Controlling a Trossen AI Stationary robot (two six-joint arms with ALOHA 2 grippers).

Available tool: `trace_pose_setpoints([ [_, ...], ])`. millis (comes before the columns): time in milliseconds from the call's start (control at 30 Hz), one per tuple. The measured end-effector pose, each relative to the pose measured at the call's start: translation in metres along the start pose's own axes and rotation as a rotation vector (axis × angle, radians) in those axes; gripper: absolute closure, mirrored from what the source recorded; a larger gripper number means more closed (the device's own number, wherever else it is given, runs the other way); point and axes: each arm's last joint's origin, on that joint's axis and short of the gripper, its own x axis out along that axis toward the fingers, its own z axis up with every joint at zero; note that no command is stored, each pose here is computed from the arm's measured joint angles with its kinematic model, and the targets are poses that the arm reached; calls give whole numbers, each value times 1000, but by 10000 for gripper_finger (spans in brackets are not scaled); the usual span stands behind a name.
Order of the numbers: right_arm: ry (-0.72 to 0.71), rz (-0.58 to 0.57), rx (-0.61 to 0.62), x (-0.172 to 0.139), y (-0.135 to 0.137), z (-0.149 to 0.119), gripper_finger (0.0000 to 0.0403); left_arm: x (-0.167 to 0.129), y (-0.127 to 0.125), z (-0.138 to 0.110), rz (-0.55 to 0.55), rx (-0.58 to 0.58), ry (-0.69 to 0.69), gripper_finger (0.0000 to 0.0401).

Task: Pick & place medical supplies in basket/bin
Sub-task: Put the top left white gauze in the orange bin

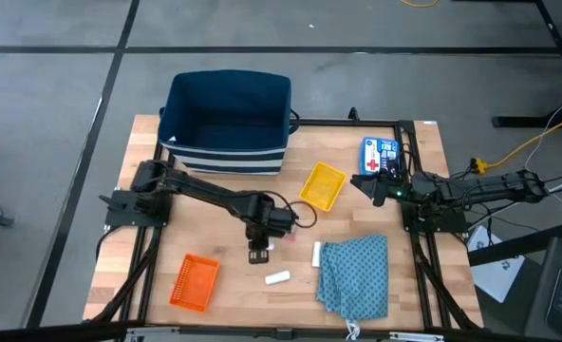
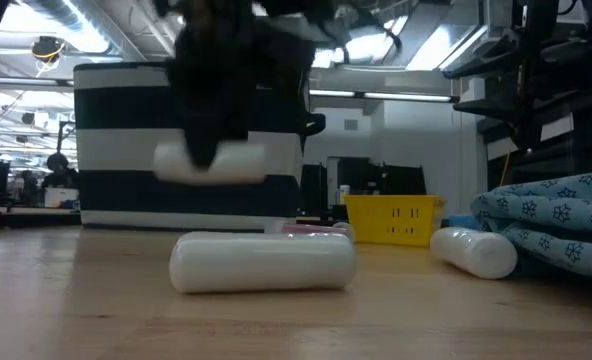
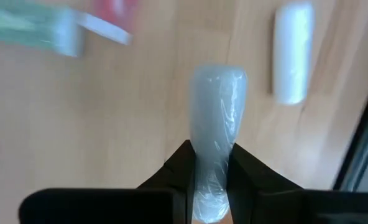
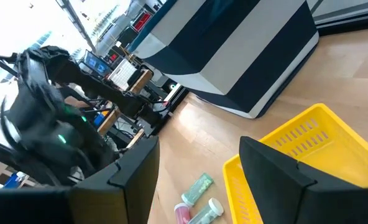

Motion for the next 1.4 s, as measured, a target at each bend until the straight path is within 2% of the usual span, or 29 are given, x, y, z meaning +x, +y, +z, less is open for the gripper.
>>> trace_pose_setpoints([
  [133,14,11,-4,0,0,0,179,-37,-6,-10,48,-112,-118,348],
  [300,17,14,-31,0,0,-1,179,-80,-22,-35,111,-312,-263,348],
  [500,18,11,-47,0,0,-1,179,-98,-57,-75,151,-552,-332,347],
  [800,24,-1,-60,0,-1,-2,179,-75,-113,-127,185,-908,-364,347],
  [967,24,-2,-61,0,-1,-1,179,-55,-134,-150,241,-1030,-391,347],
  [1167,22,-4,-62,0,-1,-1,179,-17,-156,-167,306,-1049,-242,347],
  [1400,23,-4,-60,0,-1,-2,179,13,-172,-177,334,-1025,-233,347],
])
